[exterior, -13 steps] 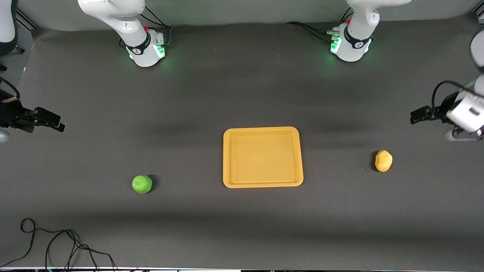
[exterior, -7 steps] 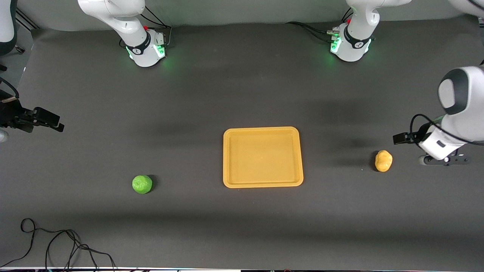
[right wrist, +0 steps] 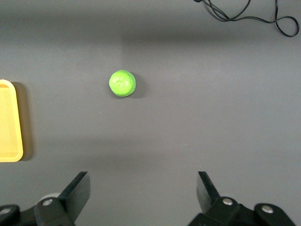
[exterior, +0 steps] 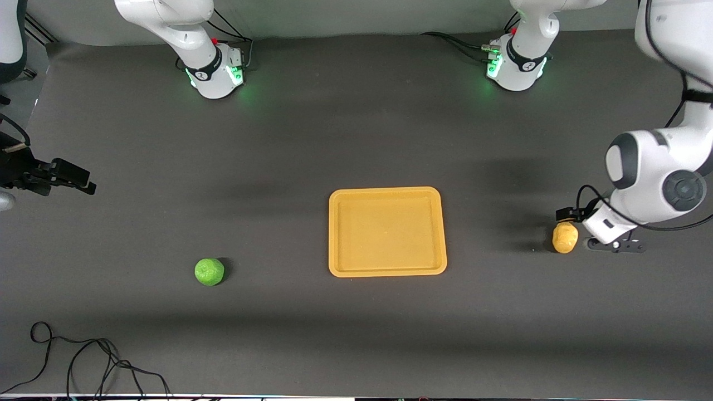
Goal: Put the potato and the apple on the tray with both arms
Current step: 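Lower the left gripper onto the yellow potato and close it, then carry the potato onto the tray while the right gripper reaches the apple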
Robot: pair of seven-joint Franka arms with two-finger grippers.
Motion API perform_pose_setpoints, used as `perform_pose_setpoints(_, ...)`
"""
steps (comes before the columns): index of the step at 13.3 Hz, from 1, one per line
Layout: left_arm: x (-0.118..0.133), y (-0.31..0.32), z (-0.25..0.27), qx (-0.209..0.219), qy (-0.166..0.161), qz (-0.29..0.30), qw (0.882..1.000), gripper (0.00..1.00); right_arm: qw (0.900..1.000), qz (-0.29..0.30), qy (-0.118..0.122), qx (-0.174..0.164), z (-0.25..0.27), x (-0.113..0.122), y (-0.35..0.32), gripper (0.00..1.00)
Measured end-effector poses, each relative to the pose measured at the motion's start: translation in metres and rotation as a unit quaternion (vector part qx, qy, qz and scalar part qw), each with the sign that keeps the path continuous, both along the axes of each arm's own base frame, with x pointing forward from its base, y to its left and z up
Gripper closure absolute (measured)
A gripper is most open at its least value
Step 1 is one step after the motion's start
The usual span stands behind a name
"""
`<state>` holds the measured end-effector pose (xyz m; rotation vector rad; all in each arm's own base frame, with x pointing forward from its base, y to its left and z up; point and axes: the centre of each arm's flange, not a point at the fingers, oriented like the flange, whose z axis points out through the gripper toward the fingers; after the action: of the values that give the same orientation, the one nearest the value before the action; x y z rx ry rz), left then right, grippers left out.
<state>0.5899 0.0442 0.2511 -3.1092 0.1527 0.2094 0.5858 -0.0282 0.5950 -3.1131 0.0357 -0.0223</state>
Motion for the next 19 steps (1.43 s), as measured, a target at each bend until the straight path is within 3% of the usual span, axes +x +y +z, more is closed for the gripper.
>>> perform_pose_setpoints(5, 0.004, 0.007, -0.067, -0.001, -0.007, -0.011, 1.000, 0.05, 1.000, 0.013, 0.012, 0.000, -0.013, 0.003, 0.015, 0.00)
perform_pose_setpoints(8, 0.010, 0.002, -0.062, -0.002, -0.014, -0.015, 1.000, 0.35, 1.000, 0.014, 0.014, 0.000, -0.015, 0.004, 0.017, 0.00)
perform_pose_setpoints(11, 0.021, 0.003, -0.043, -0.001, -0.025, -0.015, 1.000, 0.38, 1.000, 0.014, 0.014, 0.000, -0.015, 0.003, 0.017, 0.00)
perform_pose_setpoints(15, 0.032, -0.007, 0.028, -0.002, -0.010, -0.007, 1.000, 0.38, 1.000, 0.014, 0.015, 0.001, -0.015, 0.003, 0.017, 0.00)
perform_pose_setpoints(19, 0.027, -0.072, 0.068, -0.001, -0.004, 0.050, 0.999, 0.38, 0.999, 0.029, 0.018, 0.001, -0.022, 0.007, 0.034, 0.00)
